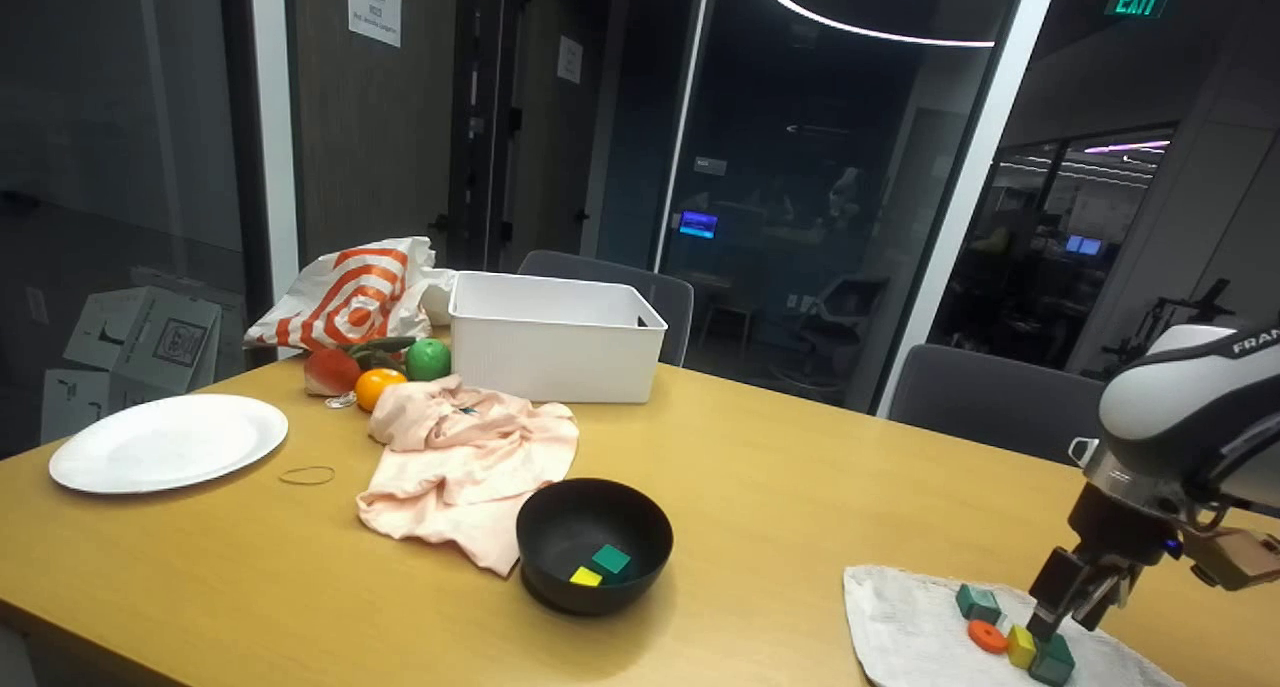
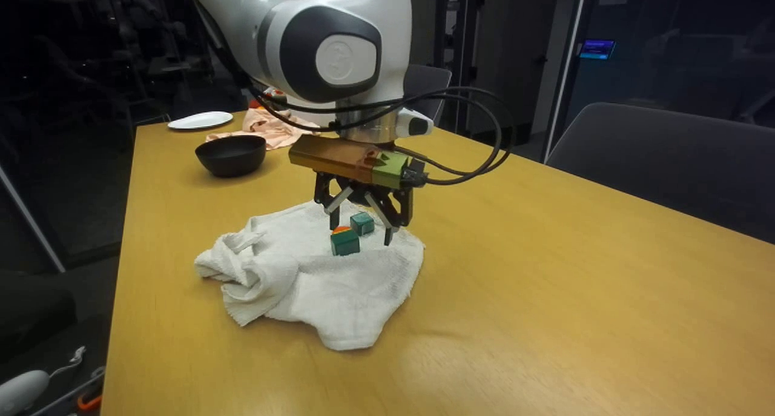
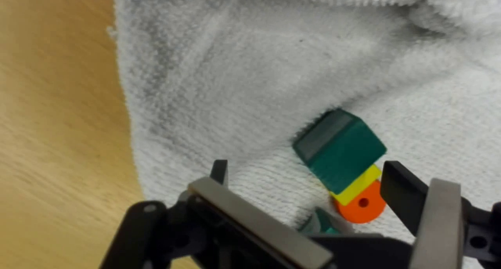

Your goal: Unfold the white towel on the table

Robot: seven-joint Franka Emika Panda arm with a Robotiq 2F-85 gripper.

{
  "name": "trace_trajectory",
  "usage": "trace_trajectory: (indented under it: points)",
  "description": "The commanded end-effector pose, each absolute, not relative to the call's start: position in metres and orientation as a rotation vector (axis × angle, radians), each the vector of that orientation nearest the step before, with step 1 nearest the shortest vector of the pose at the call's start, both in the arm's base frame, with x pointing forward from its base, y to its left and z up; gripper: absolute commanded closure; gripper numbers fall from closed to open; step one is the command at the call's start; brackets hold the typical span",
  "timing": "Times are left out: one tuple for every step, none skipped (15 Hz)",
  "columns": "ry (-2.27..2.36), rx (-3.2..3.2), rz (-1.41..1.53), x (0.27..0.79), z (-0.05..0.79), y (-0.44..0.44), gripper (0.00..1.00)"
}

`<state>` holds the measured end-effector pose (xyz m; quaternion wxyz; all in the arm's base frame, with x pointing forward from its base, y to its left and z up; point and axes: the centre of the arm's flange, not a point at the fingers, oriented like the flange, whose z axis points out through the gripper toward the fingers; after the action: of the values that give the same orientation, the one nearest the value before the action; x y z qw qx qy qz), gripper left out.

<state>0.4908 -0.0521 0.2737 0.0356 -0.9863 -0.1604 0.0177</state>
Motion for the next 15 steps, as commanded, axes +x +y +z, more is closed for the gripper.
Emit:
trace_trajectory:
  points:
    - [-0.331,-3.131,-0.028,0.490,0.274,-0.065,0.00]
    - [-0.255,-3.115,-0.002,0.492,0.272,-0.066,0.00]
    - [-0.180,-3.103,0.005,0.493,0.271,-0.067,0.00]
    - [-0.099,-3.075,0.023,0.495,0.270,-0.068,0.00]
    - [-0.015,-3.067,0.015,0.497,0.268,-0.069,0.00]
    - [0.050,-3.062,-0.020,0.499,0.266,-0.068,0.00]
    - [0.115,-3.057,-0.045,0.500,0.264,-0.068,0.00]
    - [0.186,-3.053,-0.062,0.502,0.263,-0.068,0.00]
    - [0.253,-3.030,-0.064,0.504,0.263,-0.069,0.00]
    - [0.301,-3.011,-0.066,0.505,0.264,-0.070,0.00]
    - [0.356,-3.003,-0.078,0.507,0.264,-0.071,0.00]
    - [0.395,-2.996,-0.088,0.508,0.264,-0.072,0.00]
    - [0.440,-2.997,-0.111,0.509,0.262,-0.073,0.00]
    - [0.473,-3.001,-0.118,0.509,0.259,-0.073,0.00]
    - [0.503,-2.987,-0.109,0.510,0.257,-0.074,0.00]
